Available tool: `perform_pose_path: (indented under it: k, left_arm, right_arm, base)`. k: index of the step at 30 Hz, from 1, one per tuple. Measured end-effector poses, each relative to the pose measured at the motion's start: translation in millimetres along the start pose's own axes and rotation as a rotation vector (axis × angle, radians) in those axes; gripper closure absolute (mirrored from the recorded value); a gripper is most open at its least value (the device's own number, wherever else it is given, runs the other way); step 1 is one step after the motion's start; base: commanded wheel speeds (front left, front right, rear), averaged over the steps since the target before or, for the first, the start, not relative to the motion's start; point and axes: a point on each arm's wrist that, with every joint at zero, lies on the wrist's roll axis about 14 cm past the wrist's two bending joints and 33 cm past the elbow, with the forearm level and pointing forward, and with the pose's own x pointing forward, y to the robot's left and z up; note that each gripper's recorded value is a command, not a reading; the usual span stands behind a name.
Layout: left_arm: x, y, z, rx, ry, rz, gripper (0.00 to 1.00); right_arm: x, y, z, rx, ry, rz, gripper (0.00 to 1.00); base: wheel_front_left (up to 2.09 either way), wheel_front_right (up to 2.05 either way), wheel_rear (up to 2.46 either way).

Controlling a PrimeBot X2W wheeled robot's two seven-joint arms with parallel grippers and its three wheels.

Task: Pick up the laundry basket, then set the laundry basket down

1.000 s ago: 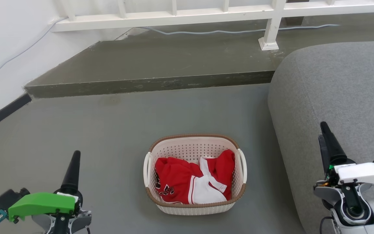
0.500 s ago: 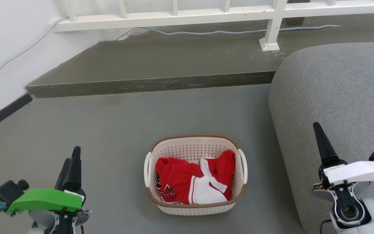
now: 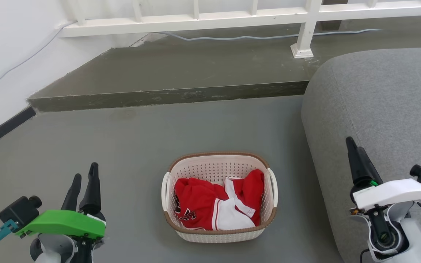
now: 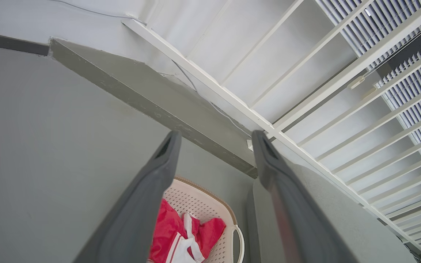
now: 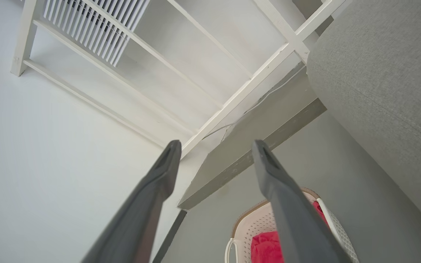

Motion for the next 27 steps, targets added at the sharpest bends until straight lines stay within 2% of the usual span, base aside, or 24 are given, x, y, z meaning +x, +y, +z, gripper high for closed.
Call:
perform_pose_path:
  k: [7, 27]
  left_arm:
    - [1, -5, -1, 0.088, -0.012, -0.013, 0.0]
    - [2, -19, -2, 0.313, -0.041, -0.072, 0.0]
  right_arm:
    - [0, 5, -4, -0.124, 0.008, 0.019, 0.0]
    - [0, 18, -6, -0.379, -0.026, 0.069, 0.0]
  base:
    - [0.0, 0.0, 0.0]
    - [0.0, 0.0, 0.0]
